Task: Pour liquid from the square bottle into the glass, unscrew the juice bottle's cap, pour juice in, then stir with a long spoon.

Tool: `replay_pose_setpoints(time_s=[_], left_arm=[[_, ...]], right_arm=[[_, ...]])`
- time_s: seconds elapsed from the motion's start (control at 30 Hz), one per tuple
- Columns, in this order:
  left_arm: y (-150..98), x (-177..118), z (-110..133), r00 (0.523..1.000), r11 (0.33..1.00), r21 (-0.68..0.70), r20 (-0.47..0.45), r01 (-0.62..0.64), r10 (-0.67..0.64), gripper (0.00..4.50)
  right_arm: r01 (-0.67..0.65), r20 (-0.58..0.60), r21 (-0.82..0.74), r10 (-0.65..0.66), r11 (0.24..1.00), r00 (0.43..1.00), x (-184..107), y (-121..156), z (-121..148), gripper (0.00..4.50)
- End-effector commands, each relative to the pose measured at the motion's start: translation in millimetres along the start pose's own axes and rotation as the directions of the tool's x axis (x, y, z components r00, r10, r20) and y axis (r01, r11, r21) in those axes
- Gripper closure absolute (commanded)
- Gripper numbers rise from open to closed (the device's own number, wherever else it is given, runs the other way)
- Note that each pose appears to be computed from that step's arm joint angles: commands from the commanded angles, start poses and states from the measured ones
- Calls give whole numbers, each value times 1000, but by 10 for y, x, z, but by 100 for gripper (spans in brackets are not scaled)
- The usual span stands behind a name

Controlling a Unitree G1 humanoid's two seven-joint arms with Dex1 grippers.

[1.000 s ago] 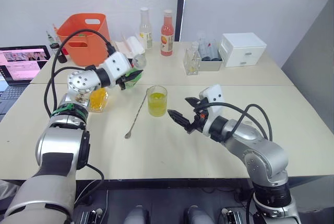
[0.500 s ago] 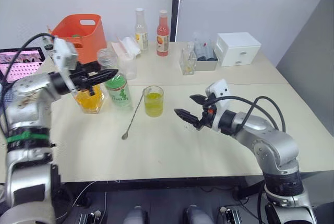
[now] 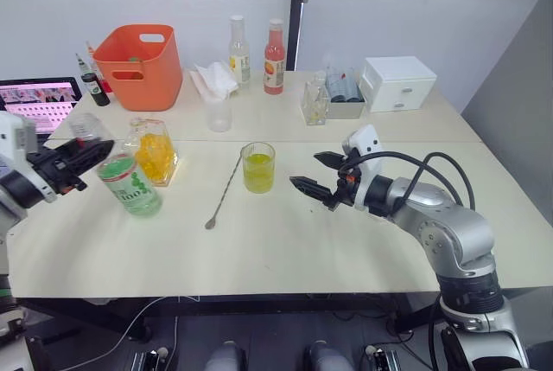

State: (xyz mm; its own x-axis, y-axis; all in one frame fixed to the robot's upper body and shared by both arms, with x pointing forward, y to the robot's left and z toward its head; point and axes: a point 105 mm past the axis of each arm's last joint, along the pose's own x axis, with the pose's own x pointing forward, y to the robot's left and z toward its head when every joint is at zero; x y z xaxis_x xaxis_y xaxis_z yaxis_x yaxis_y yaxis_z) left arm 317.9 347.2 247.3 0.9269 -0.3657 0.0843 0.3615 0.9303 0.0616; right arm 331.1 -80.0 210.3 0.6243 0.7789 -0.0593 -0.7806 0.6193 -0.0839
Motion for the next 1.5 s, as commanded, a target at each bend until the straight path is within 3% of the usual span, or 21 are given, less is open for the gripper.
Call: replay_pose_setpoints(time_s=[0.03, 0.3, 0.53, 0.97, 1.0, 1.2, 1.5], left_arm=[[278, -58, 314, 984, 986, 64, 102, -152, 145, 312], [538, 179, 365, 967, 964, 111, 102, -242, 231, 312], [544, 478, 267, 970, 961, 131, 63, -242, 236, 312], [605, 503, -33, 959, 954, 102, 7, -283, 284, 312], [608, 498, -30, 959, 953, 101, 9, -284, 285, 219], [615, 481, 131, 959, 958, 67, 71, -277, 273, 17], [600, 304, 358, 971, 977, 44, 131, -207, 199, 3]], right_arm=[[-12, 58, -45, 15, 999, 998, 10, 49, 189, 4], [-7, 67, -32, 9, 999, 998, 9, 103, 187, 4], [6, 70, -21, -5, 1000, 998, 1, 124, 171, 4], [19, 75, -17, -17, 1000, 997, -10, 119, 184, 4], [19, 75, -16, -18, 1000, 997, -8, 117, 183, 0], [19, 78, -10, -19, 1000, 997, 6, 120, 181, 0], [32, 69, -6, -31, 999, 997, -28, 79, 144, 0]])
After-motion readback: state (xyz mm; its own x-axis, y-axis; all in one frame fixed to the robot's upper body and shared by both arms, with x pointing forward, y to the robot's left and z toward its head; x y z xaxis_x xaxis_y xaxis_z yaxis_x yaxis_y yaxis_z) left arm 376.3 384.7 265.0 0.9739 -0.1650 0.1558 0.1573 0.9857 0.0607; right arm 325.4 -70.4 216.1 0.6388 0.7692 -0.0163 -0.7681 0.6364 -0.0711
